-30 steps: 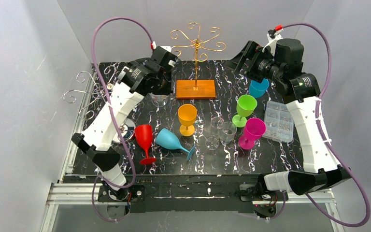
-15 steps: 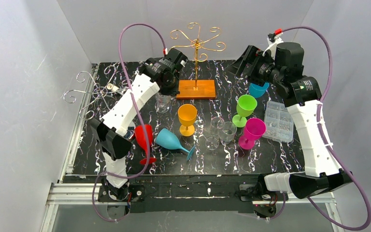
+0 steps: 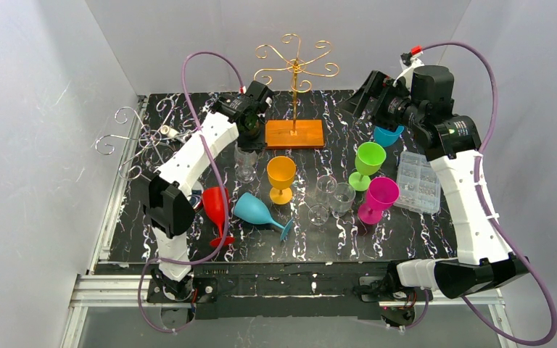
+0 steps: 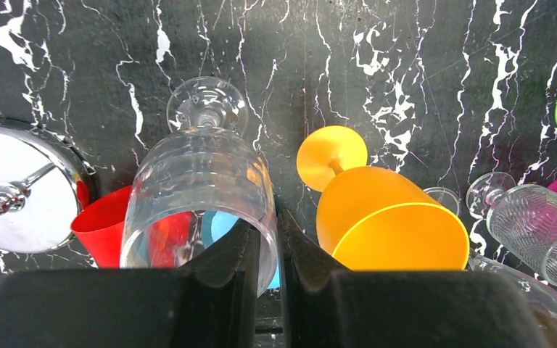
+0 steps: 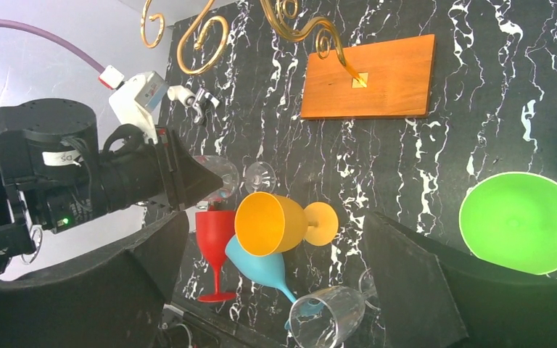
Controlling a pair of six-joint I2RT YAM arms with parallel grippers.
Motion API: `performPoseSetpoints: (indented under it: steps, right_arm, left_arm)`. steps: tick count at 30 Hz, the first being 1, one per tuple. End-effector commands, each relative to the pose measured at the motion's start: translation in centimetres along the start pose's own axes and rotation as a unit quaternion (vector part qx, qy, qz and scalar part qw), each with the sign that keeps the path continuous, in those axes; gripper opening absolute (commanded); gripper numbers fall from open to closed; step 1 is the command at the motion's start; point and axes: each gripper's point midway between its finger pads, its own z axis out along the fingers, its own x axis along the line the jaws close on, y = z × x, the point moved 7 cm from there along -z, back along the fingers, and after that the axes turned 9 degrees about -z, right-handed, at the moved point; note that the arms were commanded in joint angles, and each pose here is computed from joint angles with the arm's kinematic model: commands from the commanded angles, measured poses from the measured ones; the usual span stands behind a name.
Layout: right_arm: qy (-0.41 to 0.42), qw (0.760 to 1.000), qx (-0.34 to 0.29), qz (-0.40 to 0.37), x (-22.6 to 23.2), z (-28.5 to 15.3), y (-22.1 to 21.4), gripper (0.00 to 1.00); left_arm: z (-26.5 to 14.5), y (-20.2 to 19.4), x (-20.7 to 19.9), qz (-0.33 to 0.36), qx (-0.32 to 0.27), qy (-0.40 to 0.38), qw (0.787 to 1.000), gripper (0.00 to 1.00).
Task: Take the wine glass off the wine glass rack
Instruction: Place the wine glass at the center of the board.
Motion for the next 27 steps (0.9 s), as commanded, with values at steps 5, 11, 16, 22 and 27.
performPoseSetpoints:
  steps: [5, 11, 16, 22, 27]
  right_arm:
    - [0.005, 1.0, -0.02, -0.013, 0.2, -0.7, 0.2, 1.0]
    - [0.004, 1.0, -0.018, -0.014, 0.1, -0.6, 0.0, 1.0]
    - [0.001, 1.0, -0.017, -0.014, 0.0, -0.6, -0.1, 1.0]
    - [0.001, 1.0, -0.016, -0.013, 0.0, -0.6, -0.2, 1.0]
    - [0.0, 1.0, -0.016, -0.015, 0.0, -0.7, -0.2, 1.0]
  left_arm:
    - [0.5, 0.1, 0.0, -0.027, -0.004, -0.023, 0.999, 0.0]
    - [1.2, 0.0, 0.2, -0.038, 0.004, -0.023, 0.999, 0.0]
    - [1.4, -0.1, 0.3, -0.041, 0.004, -0.022, 0.999, 0.0]
    - [1.2, 0.0, 0.4, -0.04, 0.0, -0.024, 0.999, 0.09]
    - [0.6, 0.4, 0.4, -0.033, -0.009, -0.027, 0.999, 0.17]
